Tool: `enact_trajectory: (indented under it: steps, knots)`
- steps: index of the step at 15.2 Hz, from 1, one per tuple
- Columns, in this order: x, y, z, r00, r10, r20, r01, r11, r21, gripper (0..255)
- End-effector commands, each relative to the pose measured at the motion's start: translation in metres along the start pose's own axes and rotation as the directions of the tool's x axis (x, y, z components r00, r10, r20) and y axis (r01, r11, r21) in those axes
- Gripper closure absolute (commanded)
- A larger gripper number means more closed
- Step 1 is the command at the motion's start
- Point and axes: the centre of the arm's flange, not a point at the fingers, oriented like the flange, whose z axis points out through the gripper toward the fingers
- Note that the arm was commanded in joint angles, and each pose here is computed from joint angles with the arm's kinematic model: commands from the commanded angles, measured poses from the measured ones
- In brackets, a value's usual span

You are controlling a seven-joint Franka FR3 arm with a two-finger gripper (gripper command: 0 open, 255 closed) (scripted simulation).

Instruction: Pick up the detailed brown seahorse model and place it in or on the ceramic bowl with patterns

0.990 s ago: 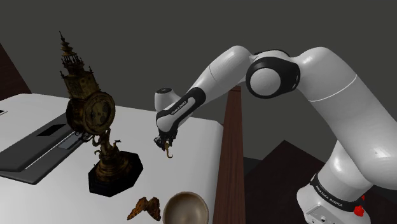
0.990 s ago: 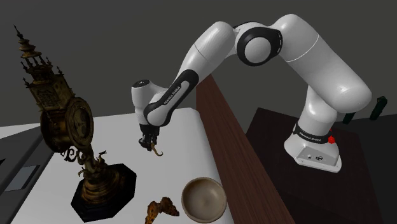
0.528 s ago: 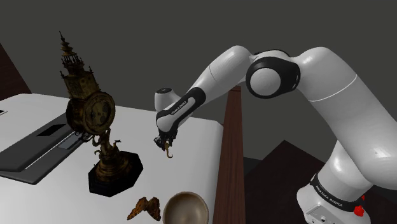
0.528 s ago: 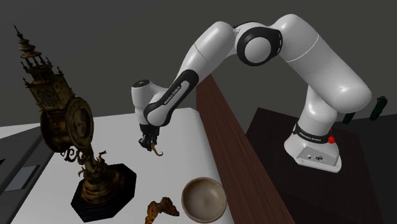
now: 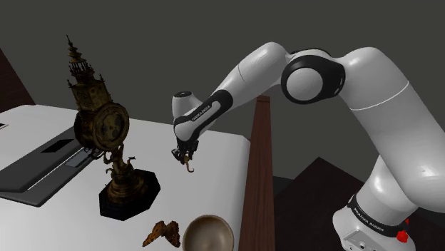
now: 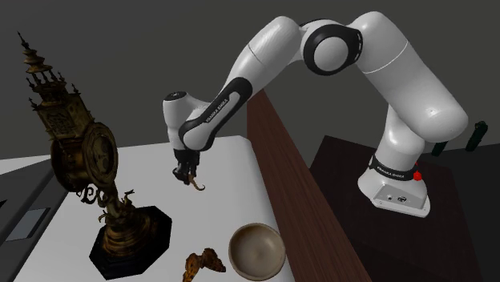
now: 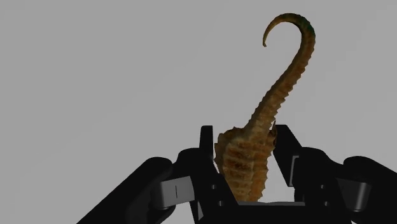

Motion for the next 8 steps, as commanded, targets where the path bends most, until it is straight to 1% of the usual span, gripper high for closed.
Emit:
enact_trajectory:
  steps: [1,8]
  knots:
    - [0.000,0.000,-0.010,1.000,0.000,0.000,0.000,1.000,0.000,255]
    - [0.000,-0.002,-0.047,1.000,0.000,0.000,0.000,1.000,0.000,255]
